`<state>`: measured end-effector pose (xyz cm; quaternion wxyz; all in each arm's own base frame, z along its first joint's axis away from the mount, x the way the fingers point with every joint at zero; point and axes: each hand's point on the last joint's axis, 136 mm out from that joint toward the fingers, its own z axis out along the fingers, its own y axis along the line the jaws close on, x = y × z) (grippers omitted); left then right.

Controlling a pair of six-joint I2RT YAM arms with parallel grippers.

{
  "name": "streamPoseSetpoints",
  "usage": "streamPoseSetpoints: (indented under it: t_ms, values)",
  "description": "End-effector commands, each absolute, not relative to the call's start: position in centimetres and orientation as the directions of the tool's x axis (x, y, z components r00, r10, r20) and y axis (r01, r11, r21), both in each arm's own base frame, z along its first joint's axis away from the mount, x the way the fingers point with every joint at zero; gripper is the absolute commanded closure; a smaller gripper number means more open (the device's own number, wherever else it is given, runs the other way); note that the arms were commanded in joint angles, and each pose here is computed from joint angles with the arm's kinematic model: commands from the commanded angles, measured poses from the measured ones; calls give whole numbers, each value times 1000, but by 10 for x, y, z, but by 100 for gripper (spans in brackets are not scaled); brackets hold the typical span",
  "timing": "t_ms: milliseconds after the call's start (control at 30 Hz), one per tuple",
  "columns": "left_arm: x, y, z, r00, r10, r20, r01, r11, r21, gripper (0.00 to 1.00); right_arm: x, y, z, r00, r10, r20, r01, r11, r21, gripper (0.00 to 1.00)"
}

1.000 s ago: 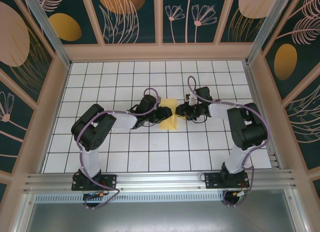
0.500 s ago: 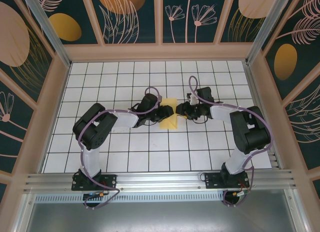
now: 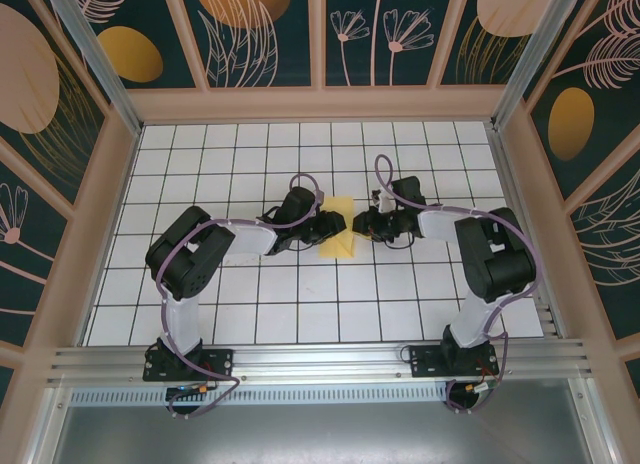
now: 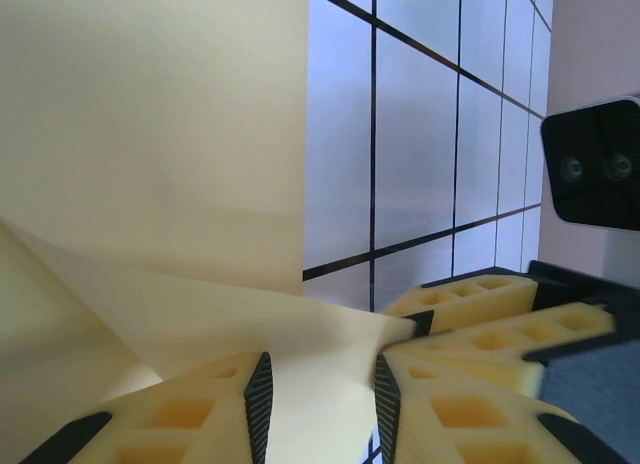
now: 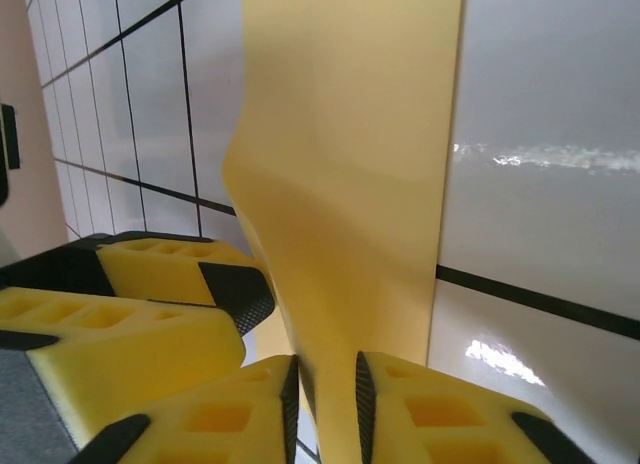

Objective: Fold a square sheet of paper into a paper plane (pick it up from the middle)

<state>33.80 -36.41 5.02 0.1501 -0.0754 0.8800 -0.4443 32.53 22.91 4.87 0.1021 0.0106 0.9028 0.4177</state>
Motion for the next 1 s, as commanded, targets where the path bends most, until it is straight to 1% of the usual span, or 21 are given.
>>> streamPoseSetpoints:
  t_ms: [0,100,233,333,667,967]
  values:
    - [340,-367,53,-942,-264,-209,11,596,-803,65,331,236,51,-978,74,-196,-102,646,756,86]
    - [340,-369,60,-940,-261,-219,25,587,-809,65,334,234,45,-978,70,-199,-102,669,736,92]
    - [341,-369,74,-936,-256,-243,56,573,-818,65,338,233,39,-977,61,-205,-108,687,718,94]
    - [341,-370,79,-934,-251,-254,71,566,-821,65,340,233,36,-977,57,-207,-110,695,711,94]
    - [339,-375,67,-946,-230,-227,61,562,-825,67,344,235,30,-978,42,-206,-119,699,705,93]
    - [339,-380,60,-955,-204,-217,67,562,-824,68,342,237,24,-982,30,-189,-114,704,701,93]
